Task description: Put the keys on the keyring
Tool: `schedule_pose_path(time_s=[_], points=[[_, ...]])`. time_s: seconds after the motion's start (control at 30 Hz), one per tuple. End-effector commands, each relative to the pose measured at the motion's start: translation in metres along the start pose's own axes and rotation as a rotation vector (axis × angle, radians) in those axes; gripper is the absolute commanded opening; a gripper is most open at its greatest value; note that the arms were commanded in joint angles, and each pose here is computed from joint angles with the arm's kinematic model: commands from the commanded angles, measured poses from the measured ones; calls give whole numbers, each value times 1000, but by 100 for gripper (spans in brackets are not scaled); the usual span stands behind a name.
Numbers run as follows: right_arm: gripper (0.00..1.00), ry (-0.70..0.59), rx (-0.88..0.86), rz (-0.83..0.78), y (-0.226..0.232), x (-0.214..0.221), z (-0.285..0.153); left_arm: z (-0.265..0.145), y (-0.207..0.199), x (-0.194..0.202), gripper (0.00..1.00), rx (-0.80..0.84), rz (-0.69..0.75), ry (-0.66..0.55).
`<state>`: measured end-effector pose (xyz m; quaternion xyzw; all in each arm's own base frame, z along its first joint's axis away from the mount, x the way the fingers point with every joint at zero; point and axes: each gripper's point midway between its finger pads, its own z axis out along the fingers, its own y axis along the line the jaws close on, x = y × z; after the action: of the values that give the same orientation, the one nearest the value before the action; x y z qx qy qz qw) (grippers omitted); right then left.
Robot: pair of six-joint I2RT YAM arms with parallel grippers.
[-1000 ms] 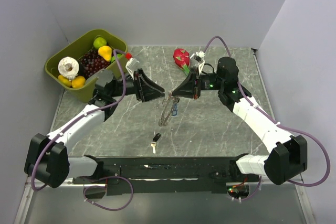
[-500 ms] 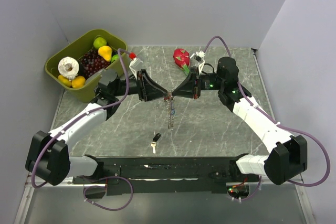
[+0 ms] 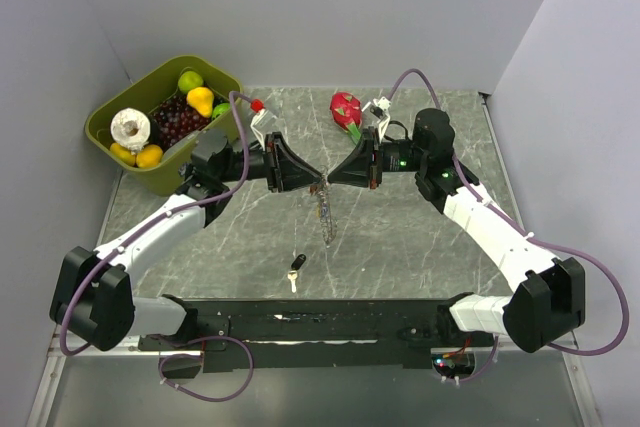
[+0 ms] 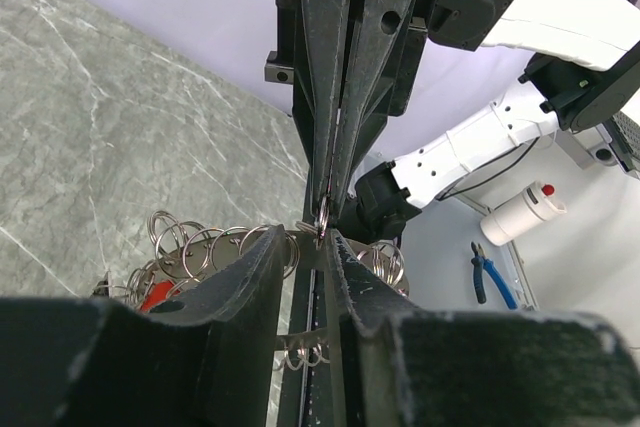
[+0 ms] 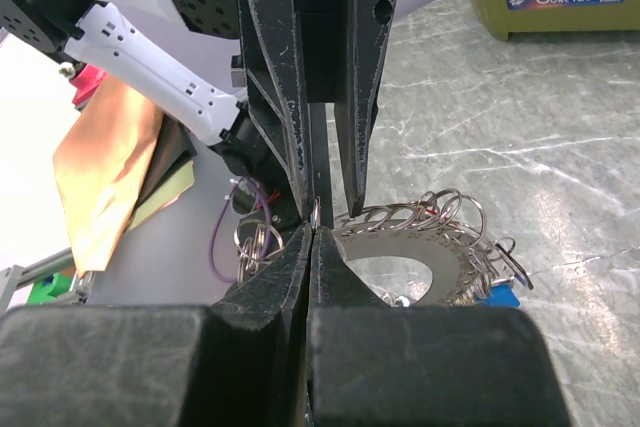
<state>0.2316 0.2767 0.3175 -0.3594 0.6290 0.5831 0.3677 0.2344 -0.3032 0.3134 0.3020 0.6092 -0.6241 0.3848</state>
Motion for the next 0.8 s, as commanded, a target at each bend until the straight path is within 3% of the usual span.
schedule_pose_path(time_s=[0.0,0.23,0.67,0.77], points=[[0,-29,-32,-75,9,-14,-1,5,-7,-14,28,24,56,-16],[0,-30,-31,-74,8,-14,0,7,-7,-14,18,28,55,-4],[0,-25,-28,-70,6,-12,0,11,-12,-9,20,60,51,20],[0,-24,-25,-67,5,-11,0,11,-13,-8,7,65,51,25]])
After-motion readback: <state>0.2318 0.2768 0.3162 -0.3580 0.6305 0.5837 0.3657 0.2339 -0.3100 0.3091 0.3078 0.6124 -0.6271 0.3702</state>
